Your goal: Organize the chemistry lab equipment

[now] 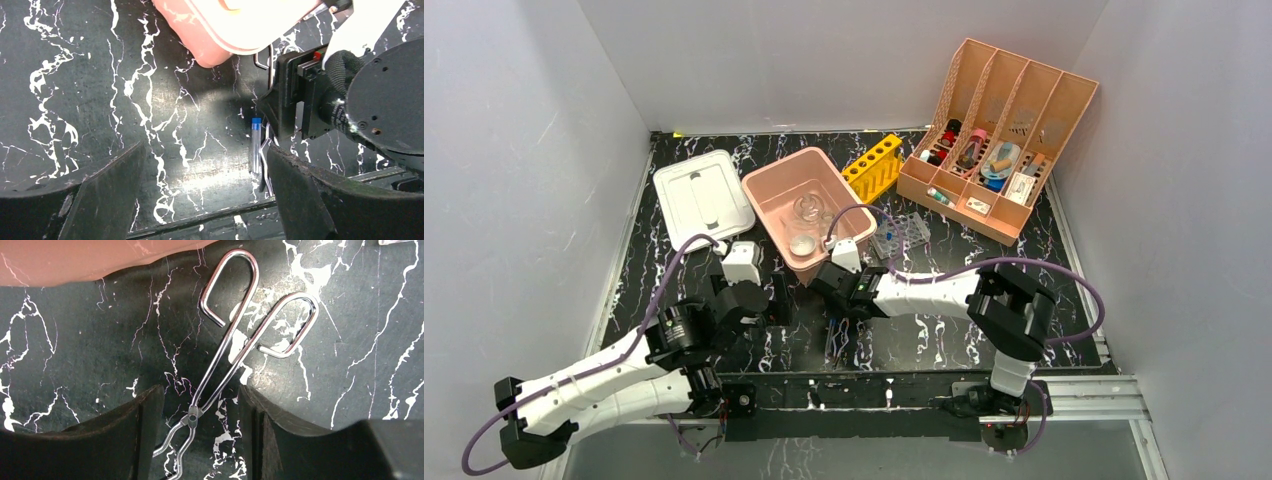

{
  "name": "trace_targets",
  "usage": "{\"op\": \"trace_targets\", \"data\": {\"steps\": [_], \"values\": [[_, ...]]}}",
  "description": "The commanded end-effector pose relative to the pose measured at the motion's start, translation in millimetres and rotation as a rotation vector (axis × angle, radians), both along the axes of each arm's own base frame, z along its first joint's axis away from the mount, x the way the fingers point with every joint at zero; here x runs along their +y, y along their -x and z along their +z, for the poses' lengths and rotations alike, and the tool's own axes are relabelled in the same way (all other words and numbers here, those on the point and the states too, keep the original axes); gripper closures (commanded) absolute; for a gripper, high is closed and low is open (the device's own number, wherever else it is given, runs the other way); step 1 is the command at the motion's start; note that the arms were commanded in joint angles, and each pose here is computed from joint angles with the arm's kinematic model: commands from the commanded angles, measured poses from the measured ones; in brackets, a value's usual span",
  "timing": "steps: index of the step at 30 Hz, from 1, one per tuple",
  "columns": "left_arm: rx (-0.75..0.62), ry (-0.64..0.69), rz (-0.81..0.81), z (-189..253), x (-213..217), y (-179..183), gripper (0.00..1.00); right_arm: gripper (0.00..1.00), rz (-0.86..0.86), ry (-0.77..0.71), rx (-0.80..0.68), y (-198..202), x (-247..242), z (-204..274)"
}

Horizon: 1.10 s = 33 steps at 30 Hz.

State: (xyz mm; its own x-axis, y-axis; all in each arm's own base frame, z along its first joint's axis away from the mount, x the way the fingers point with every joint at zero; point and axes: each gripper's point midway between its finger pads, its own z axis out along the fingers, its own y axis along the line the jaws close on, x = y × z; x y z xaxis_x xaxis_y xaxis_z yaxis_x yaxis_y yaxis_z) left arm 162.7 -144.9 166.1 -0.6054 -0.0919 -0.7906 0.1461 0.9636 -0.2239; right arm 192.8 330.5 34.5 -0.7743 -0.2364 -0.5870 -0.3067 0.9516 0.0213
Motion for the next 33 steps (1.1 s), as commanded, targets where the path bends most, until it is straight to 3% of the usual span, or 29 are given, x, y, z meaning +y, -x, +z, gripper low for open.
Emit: {"op": "trace_targets", "data": {"steps": [1, 9, 18, 23, 33], "values": [[-0.012, -0.041, 0.031, 0.8, 6.9, -3.6, 0.11, 0.37, -0.048, 0.059, 0.044, 9.2, -21.4, -21.4], [-0.029, -0.033, 0.015, 3.0, -1.9, -8.2, 0.10, 0.51, -0.130, 0.128, 0.016, 10.3, -65.3, -9.7], [-0.016, -0.028, -0.009, -2.2, -6.8, -6.2, 0.10, 0.51, -0.201, 0.166, 0.004, 6.5, -99.9, -5.7], [-0.025, -0.009, -0.005, 0.4, -5.0, -5.6, 0.10, 0.51, -0.239, 0.118, 0.008, -4.3, -116.0, 2.2], [-0.017, -0.015, -0.009, -4.0, -8.9, -6.4, 0.10, 0.50, -0.196, 0.039, -0.009, -5.9, -98.1, 28.3]]}}
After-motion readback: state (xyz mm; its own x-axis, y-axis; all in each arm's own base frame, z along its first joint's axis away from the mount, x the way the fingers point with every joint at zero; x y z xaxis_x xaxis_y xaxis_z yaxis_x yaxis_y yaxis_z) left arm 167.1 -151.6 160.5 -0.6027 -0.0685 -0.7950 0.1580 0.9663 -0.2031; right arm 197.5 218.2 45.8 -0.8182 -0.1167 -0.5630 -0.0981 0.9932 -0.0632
